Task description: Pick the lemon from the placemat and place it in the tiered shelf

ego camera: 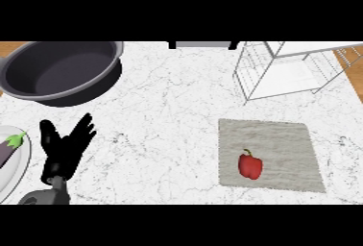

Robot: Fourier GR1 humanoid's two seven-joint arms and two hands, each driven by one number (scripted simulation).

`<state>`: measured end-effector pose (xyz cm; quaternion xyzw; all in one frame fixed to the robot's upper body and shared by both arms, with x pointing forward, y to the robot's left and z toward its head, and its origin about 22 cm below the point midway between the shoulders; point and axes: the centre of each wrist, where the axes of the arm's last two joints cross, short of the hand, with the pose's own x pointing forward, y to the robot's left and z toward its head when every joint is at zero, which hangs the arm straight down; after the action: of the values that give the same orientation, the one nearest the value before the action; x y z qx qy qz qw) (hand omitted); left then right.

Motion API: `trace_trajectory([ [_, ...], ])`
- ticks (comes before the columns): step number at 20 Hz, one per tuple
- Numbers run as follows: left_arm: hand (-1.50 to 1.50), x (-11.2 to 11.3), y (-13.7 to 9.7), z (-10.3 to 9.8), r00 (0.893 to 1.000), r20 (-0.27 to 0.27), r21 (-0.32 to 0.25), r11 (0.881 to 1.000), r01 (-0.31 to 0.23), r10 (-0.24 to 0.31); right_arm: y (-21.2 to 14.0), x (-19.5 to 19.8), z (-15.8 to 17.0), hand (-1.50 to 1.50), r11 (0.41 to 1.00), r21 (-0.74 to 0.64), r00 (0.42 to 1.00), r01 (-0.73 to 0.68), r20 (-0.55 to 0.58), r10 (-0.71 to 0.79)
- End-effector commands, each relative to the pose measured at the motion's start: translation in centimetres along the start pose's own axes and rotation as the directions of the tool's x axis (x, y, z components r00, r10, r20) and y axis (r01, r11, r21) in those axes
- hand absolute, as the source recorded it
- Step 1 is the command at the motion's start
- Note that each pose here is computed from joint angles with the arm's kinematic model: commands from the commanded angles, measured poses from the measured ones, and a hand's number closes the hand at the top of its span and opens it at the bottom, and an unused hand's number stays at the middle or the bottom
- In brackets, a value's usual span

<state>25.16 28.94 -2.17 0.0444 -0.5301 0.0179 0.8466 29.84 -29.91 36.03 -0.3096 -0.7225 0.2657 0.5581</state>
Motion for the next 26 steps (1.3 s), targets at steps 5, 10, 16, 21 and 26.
trace_trajectory([
  [5, 0.0, -0.3, 0.8, 0.1, 1.0, 0.0, -0.013, 1.0, 0.002, -0.002, -1.2, -1.8, -5.5, 1.5, 1.0, 0.023, 1.0, -0.016, -0.012, 0.016],
  [10, 0.0, 0.9, -0.9, 0.0, 1.0, -0.007, -0.023, 1.0, -0.007, 0.006, -0.8, -4.3, -7.8, 1.5, 0.993, 0.089, 0.997, -0.077, 0.001, 0.077],
  [16, 0.0, -0.6, 0.8, -0.5, 1.0, 0.007, -0.024, 1.0, 0.008, -0.007, -0.1, -4.3, -10.3, 1.5, 0.989, 0.083, 0.993, -0.12, 0.014, 0.12],
  [21, 0.0, -0.7, 0.3, -1.2, 1.0, -0.009, -0.028, 1.0, 0.002, -0.003, 1.7, -6.5, -11.8, 1.5, 0.993, 0.058, 0.995, -0.099, 0.024, 0.098],
  [26, 0.0, -0.9, -0.4, 0.4, 1.0, -0.002, -0.037, 0.999, -0.004, 0.004, 4.7, -6.8, -13.0, 1.5, 0.993, 0.04, 0.993, -0.115, 0.028, 0.113],
])
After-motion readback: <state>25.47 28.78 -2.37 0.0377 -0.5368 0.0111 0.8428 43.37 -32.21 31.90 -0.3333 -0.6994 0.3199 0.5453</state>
